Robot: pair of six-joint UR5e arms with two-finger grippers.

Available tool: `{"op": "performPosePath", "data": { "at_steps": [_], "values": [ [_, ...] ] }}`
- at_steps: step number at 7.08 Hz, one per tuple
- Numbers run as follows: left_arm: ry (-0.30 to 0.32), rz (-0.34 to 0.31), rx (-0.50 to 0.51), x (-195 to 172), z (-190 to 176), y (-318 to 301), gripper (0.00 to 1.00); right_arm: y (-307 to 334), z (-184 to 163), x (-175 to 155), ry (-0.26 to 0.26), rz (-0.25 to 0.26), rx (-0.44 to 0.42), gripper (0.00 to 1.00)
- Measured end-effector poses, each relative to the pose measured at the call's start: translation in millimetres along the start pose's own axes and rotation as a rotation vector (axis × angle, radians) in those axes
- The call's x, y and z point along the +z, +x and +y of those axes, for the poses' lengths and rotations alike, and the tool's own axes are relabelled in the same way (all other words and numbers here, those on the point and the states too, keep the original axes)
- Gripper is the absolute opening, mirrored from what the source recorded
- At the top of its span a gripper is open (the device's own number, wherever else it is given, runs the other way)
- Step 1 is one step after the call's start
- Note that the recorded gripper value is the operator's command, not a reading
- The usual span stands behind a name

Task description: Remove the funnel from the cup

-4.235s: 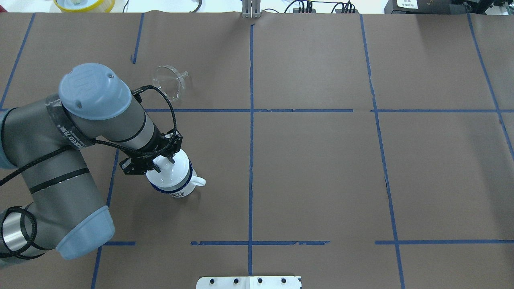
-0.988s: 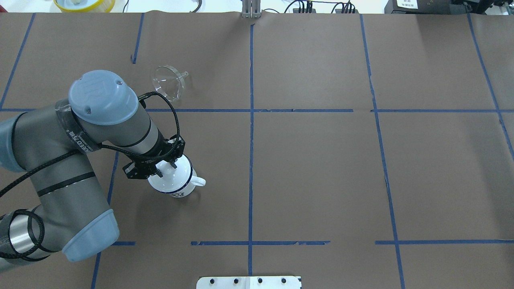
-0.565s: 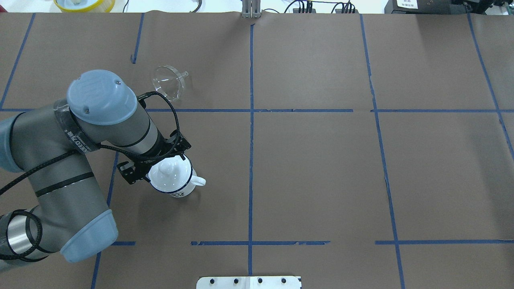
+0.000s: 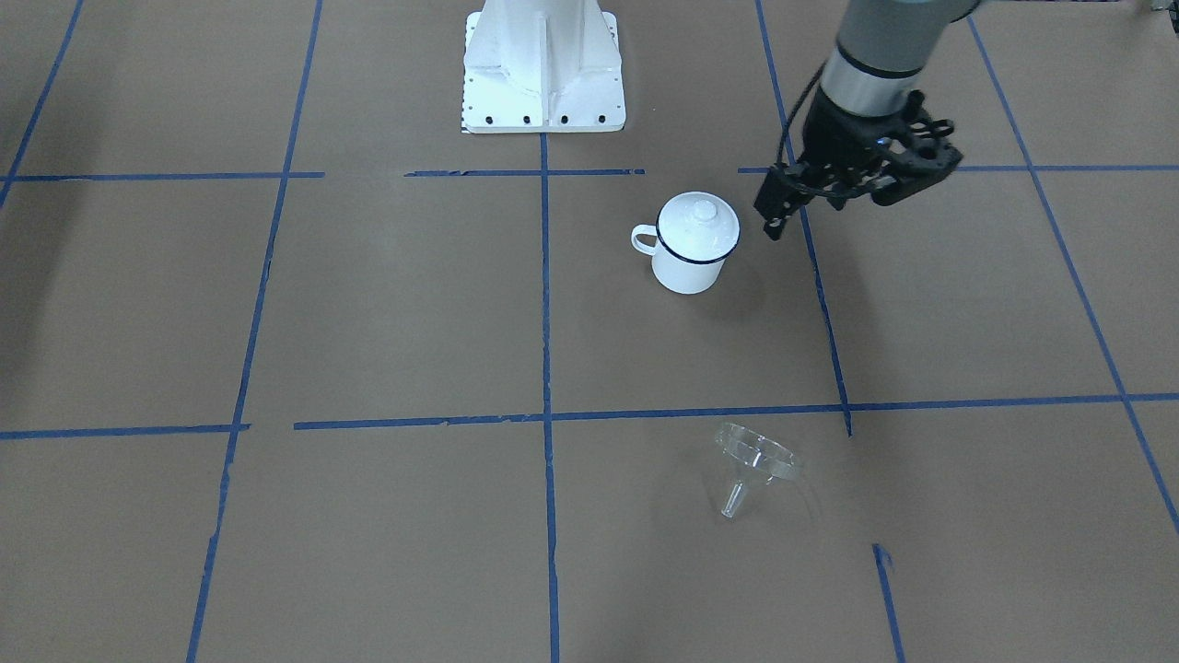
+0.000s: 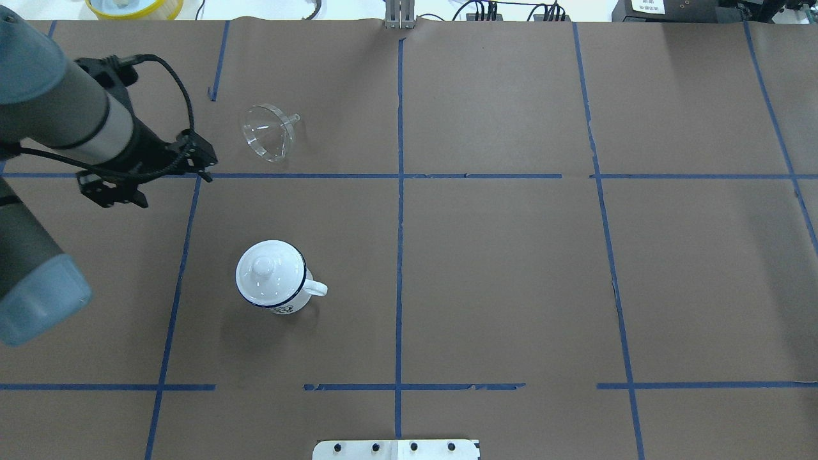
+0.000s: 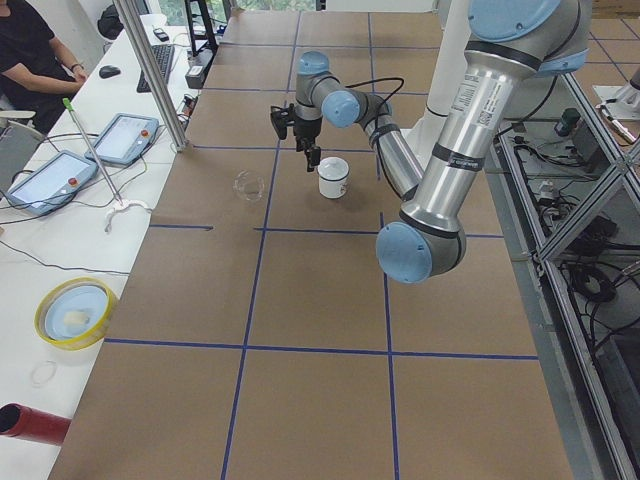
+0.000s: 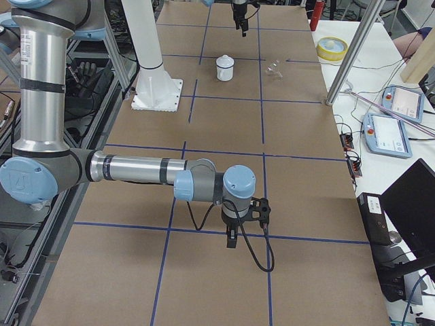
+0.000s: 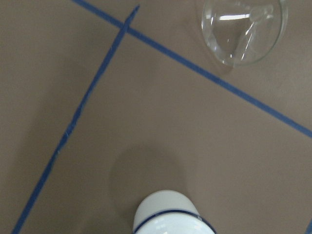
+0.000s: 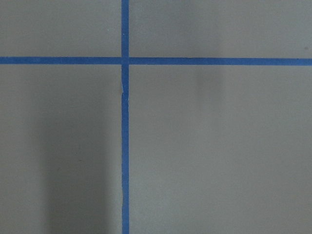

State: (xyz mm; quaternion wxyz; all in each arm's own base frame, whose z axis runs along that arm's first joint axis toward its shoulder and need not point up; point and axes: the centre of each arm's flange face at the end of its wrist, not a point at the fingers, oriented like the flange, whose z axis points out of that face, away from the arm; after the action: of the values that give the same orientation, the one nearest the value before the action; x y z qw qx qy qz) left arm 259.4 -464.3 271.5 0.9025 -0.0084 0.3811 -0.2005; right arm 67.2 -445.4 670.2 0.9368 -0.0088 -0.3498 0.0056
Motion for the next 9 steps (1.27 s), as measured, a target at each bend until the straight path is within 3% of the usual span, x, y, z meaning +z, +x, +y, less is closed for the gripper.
{"op": "performPosePath", "data": {
  "at_steps": [2,4,6,9],
  "values": [
    [0.024,-0.051,0.178,-30,-85,-131,1.00,0,0,0,0.000,0.000,0.000,1.00],
    [0.008,-0.132,0.344,-43,-149,-294,1.00,0,0,0,0.000,0.000,0.000,1.00],
    [-0.064,-0.096,0.425,-33,-176,-440,1.00,0,0,0,-0.001,0.000,0.001,1.00],
    [-0.070,-0.066,0.453,-15,-174,-508,1.00,0,0,0,-0.001,0.000,0.001,1.00]
  ]
}}
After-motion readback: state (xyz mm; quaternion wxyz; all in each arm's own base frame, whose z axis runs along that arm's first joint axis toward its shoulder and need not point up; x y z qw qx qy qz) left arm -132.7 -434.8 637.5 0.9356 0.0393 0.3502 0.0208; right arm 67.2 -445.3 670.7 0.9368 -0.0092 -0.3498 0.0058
